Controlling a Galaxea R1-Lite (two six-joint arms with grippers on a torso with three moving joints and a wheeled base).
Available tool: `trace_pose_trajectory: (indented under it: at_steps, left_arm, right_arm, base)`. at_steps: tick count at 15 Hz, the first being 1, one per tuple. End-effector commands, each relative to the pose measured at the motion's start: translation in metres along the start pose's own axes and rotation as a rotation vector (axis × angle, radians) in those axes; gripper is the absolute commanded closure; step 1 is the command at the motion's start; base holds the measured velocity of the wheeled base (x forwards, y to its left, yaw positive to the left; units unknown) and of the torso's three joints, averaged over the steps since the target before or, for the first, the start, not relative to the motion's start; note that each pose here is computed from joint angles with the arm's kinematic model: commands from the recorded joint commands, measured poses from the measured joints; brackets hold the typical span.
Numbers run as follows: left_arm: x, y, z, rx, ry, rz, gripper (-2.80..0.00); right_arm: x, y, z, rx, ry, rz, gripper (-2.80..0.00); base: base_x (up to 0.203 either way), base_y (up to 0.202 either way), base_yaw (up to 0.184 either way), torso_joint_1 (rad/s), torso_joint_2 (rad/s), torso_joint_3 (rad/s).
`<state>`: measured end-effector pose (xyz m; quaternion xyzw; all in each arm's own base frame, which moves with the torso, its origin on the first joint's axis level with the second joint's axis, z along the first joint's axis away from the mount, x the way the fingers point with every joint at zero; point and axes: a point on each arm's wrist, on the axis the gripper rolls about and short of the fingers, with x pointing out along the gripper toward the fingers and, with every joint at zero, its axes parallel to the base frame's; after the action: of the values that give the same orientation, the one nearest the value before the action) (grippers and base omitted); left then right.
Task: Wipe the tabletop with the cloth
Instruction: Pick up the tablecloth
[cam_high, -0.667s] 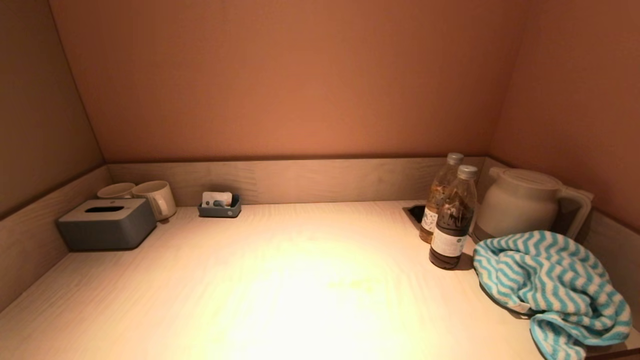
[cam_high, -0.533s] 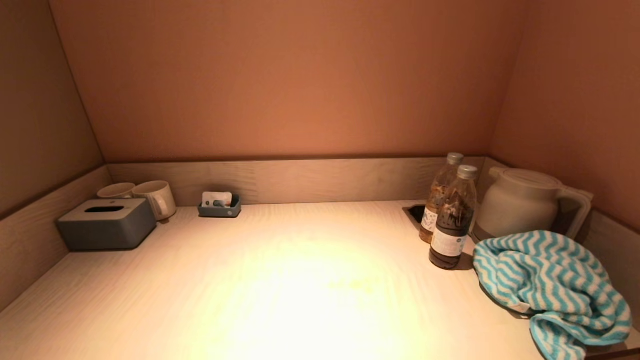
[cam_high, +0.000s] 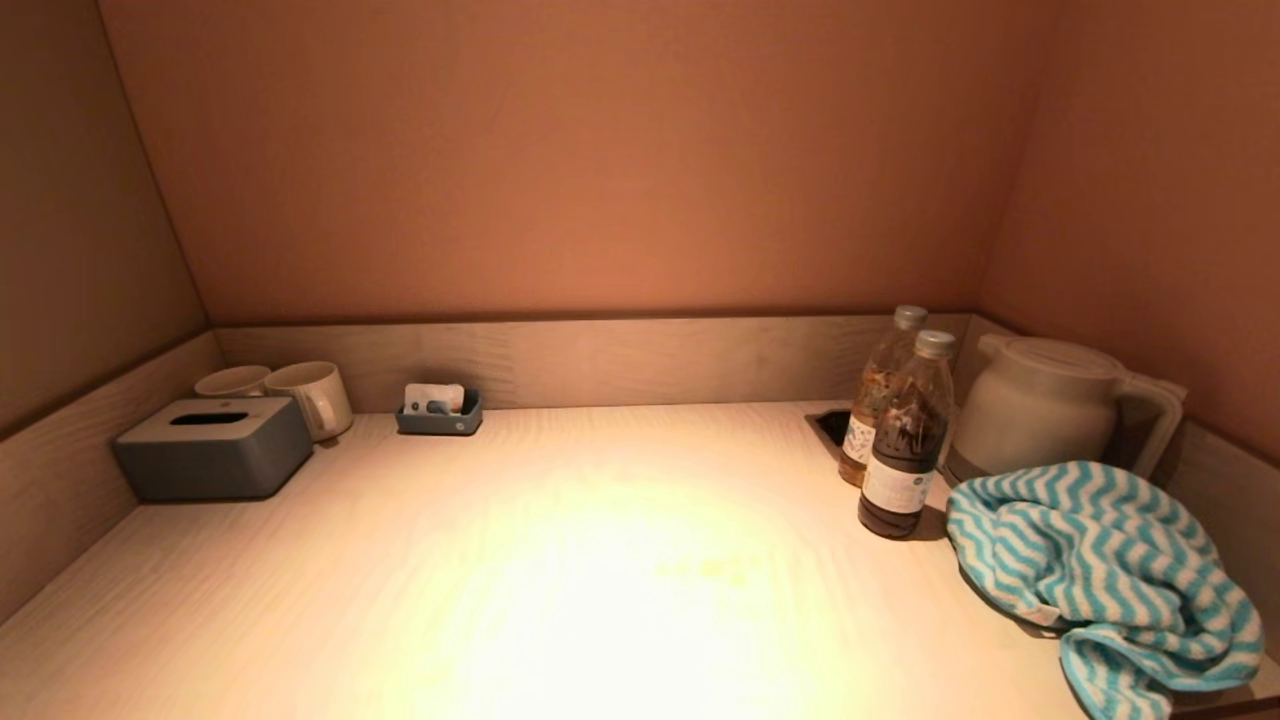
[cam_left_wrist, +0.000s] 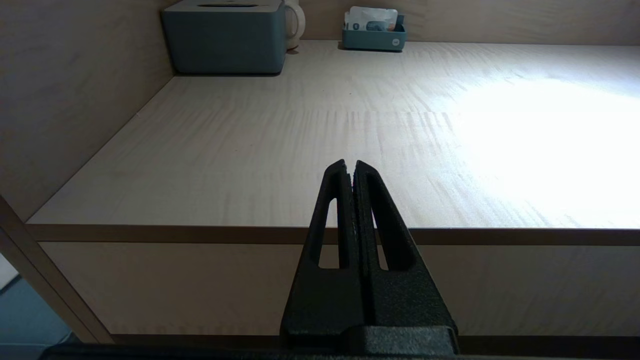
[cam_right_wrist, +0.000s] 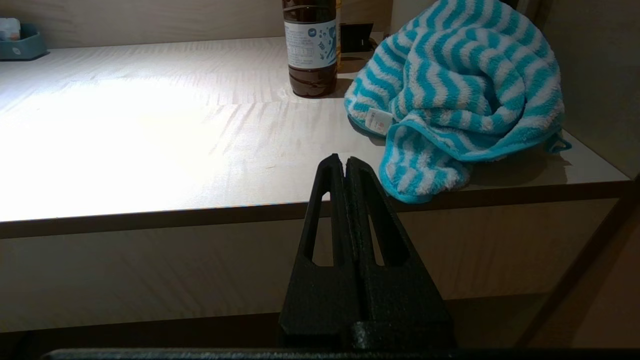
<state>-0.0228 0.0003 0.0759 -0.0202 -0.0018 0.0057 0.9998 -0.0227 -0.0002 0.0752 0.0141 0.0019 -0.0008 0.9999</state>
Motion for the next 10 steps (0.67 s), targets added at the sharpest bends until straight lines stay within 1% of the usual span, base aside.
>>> trace_pose_trajectory:
  at_steps: [1,9,10]
  left_arm:
    - [0.0,0.0,0.0001,-0.001,-0.001,0.001,0.0]
    - [0.0,0.0,0.0001,-0.001,-0.001,0.001,0.0]
    - [0.0,0.0,0.0001,-0.001,-0.001,0.001,0.0]
  right_arm:
    - [0.0001,0.0,0.0,0.001,0.001,0.0,0.0]
    - [0.0,-0.0001,0.0007,-0.016,-0.001,-0.003,0.0]
    - [-0.0018,0.0,0.0068,-0.021,-0.021,-0.005,0.0]
  base:
    - [0.0,0.0,0.0,0.0,0.0,0.0]
    - [0.0,0.0,0.0,0.0,0.0,0.0]
    - [0.0,0.0,0.0,0.0,0.0,0.0]
